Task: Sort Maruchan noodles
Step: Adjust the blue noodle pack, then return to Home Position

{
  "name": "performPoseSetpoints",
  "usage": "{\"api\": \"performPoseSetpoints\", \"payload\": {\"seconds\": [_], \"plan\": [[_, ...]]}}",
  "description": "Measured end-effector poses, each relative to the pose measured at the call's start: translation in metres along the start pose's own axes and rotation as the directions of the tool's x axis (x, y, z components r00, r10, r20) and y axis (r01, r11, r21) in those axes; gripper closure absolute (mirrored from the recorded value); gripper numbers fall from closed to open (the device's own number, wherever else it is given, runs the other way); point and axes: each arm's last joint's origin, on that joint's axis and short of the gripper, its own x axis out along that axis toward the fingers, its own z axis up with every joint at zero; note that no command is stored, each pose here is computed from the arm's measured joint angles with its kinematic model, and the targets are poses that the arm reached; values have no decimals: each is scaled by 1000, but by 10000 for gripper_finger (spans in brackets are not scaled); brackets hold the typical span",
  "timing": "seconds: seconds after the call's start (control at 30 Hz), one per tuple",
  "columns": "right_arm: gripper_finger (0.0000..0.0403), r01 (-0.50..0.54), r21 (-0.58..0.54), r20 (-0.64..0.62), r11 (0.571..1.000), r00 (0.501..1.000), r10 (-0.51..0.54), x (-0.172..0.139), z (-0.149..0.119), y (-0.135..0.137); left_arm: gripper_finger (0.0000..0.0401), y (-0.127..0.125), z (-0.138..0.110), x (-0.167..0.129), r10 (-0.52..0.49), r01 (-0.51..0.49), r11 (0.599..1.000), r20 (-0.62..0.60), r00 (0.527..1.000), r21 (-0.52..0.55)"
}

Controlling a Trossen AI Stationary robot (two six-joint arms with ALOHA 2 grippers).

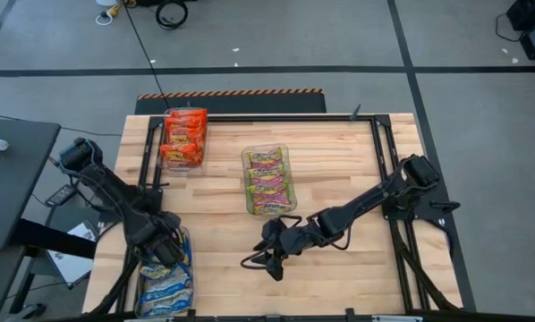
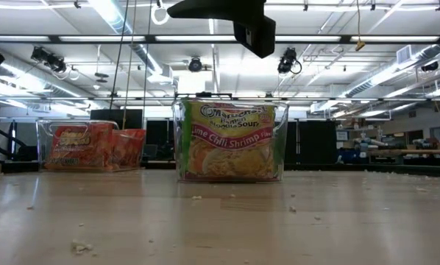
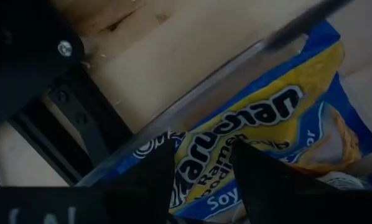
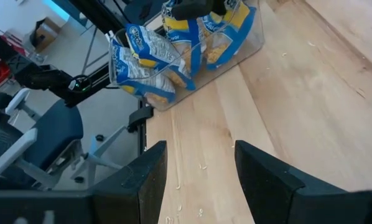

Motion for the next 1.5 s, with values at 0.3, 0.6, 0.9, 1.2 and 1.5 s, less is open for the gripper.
{"api": "performPoseSetpoints", "payload": {"seconds": [0.3,0.6,0.9,1.2,1.5], "plan": [[209,-21,7,-18,1000,1000,21,0,0,1,359,-4,-10,-11,-32,33,999,-10,999,24],[211,-81,26,-102,996,991,83,-8,-1,5,392,1,-31,-39,-7,8,999,18,1000,-52],[211,-19,19,-109,1000,994,21,-14,5,-2,393,0,-48,-48,-6,9,1000,225,974,-10],[211,-34,45,-125,998,991,39,-15,4,-1,352,-28,-74,-27,-109,101,985,53,993,141],[211,-44,24,-113,999,993,46,-28,19,-4,255,-18,-72,-69,-219,221,959,-27,975,176]]}}
